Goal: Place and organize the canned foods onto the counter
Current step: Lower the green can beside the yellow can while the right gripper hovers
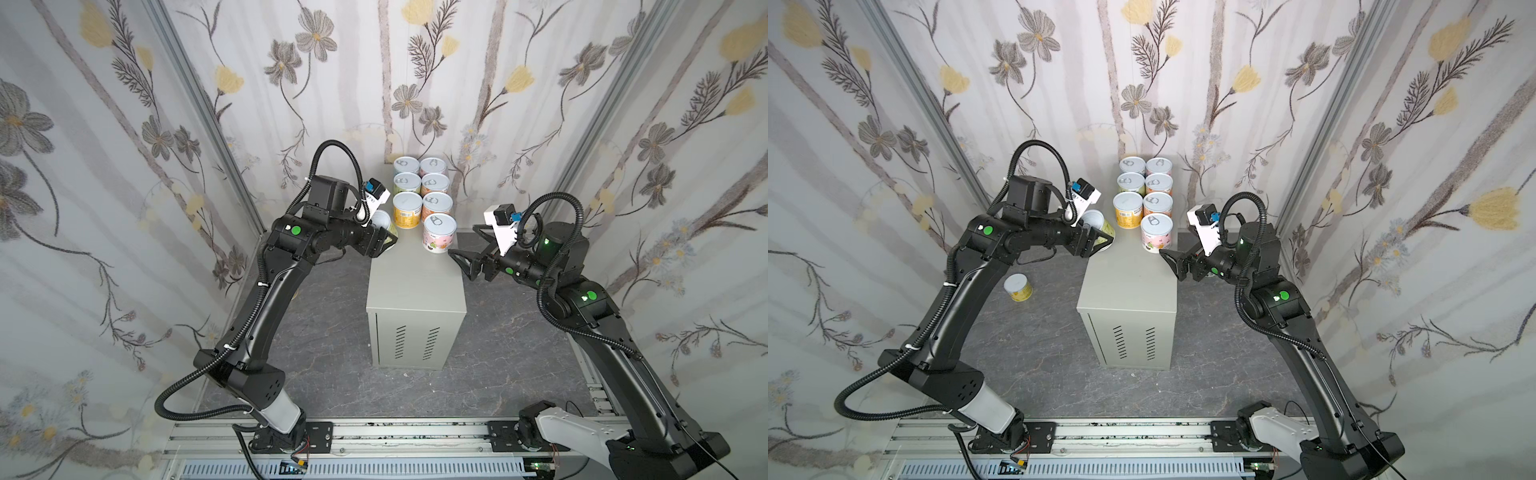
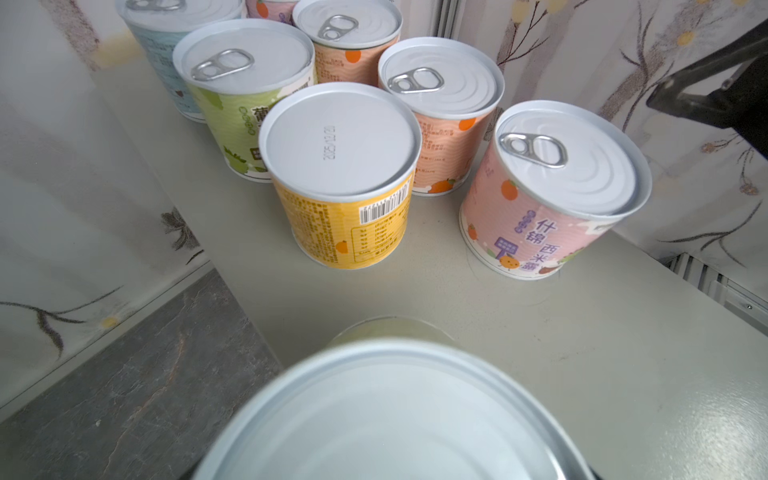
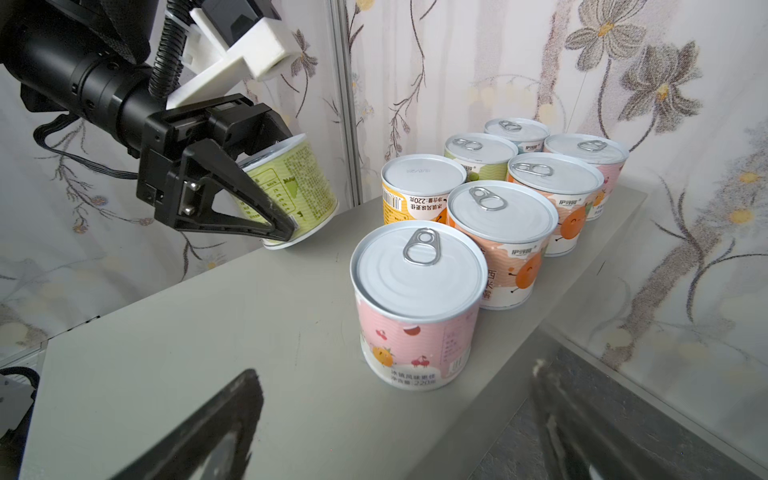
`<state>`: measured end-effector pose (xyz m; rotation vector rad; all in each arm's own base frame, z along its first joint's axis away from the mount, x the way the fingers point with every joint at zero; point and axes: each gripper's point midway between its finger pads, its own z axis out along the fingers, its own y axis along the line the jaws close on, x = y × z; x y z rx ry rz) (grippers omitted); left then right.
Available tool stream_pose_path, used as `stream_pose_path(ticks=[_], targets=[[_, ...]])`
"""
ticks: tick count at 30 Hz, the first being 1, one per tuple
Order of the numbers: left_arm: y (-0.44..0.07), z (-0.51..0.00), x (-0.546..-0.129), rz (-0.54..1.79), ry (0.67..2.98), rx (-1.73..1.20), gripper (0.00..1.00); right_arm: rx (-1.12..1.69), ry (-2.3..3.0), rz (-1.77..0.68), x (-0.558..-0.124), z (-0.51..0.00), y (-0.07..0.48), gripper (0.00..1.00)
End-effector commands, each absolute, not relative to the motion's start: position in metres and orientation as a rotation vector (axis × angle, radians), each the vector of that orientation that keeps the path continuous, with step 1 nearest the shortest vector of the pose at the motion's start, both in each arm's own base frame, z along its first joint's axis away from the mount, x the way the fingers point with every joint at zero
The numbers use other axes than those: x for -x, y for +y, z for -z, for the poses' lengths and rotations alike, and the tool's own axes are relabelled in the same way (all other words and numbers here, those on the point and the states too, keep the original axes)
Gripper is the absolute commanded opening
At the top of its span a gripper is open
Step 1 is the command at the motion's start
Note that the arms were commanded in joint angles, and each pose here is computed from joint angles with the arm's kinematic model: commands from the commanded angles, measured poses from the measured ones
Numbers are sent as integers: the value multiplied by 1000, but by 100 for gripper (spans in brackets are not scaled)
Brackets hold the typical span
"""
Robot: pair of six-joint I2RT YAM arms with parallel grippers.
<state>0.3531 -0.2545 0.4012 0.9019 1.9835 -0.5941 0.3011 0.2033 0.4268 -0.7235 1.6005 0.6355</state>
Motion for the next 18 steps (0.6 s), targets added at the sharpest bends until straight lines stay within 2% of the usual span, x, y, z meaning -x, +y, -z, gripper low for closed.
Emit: stream_pose_path(ticks=[1,7,18], targets=[[-264,-401,-358,561,1967,-945,53,731,1545,-650,-299,-436,207,100],[-278,-385,-366,484,2011,-990,53,739,1544,-654,-299,-433,209,100],[-282,-372,-374,423,2042,-982,68,743,1555,-657,-303,-424,211,100]])
